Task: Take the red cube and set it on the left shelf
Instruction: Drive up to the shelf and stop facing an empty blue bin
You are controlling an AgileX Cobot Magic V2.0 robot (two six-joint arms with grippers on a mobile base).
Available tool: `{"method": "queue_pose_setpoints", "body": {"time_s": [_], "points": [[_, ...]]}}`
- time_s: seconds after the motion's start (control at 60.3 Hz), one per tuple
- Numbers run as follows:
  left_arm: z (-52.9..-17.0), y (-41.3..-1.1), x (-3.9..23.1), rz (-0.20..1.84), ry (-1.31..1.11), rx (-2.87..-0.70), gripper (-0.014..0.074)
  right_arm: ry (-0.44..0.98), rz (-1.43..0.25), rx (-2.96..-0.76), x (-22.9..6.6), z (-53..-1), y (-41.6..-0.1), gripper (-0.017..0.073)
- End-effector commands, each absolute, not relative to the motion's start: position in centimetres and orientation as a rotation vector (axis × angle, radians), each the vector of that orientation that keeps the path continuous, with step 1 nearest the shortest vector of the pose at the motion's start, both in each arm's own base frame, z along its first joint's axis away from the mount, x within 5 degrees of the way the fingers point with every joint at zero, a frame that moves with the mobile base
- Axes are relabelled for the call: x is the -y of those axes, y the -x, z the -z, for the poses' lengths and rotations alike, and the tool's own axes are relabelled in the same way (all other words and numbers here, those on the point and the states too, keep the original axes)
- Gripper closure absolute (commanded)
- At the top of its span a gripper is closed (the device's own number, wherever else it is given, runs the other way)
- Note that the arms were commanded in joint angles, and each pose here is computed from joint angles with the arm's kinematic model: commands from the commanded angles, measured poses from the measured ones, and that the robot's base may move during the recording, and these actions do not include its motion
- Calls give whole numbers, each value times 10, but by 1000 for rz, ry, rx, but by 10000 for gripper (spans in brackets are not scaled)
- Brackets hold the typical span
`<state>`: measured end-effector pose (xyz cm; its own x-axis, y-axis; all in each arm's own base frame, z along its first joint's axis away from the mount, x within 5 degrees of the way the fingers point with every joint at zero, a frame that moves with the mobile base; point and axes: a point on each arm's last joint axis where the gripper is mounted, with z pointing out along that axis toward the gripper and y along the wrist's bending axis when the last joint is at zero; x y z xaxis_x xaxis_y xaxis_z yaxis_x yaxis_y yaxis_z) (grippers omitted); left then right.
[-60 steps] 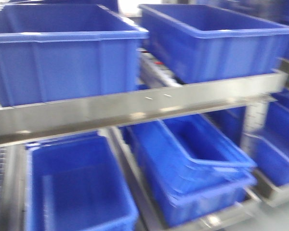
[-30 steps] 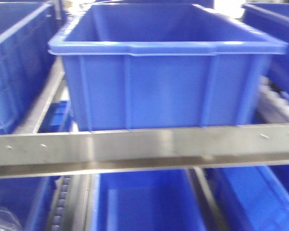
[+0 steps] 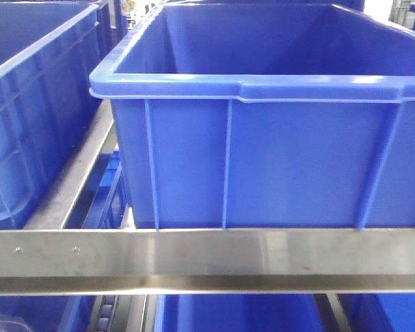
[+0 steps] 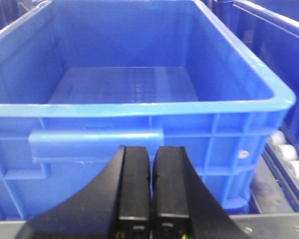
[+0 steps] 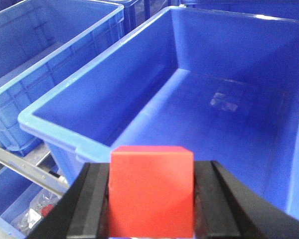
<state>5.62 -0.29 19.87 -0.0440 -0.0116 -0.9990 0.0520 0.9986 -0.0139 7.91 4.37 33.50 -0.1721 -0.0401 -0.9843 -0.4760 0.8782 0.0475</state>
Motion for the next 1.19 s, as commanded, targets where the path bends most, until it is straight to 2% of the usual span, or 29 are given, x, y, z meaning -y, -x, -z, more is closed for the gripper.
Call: {"method": "queue_pose_setpoints", "body": {"time_s": [0.0, 1.177], "points": [[-200, -56, 3, 61, -30, -1535, 492, 385, -407, -1601, -44, -352, -80, 426], [-200, -56, 3, 61, -30, -1535, 492, 383, -410, -1595, -44, -352, -80, 426]]}}
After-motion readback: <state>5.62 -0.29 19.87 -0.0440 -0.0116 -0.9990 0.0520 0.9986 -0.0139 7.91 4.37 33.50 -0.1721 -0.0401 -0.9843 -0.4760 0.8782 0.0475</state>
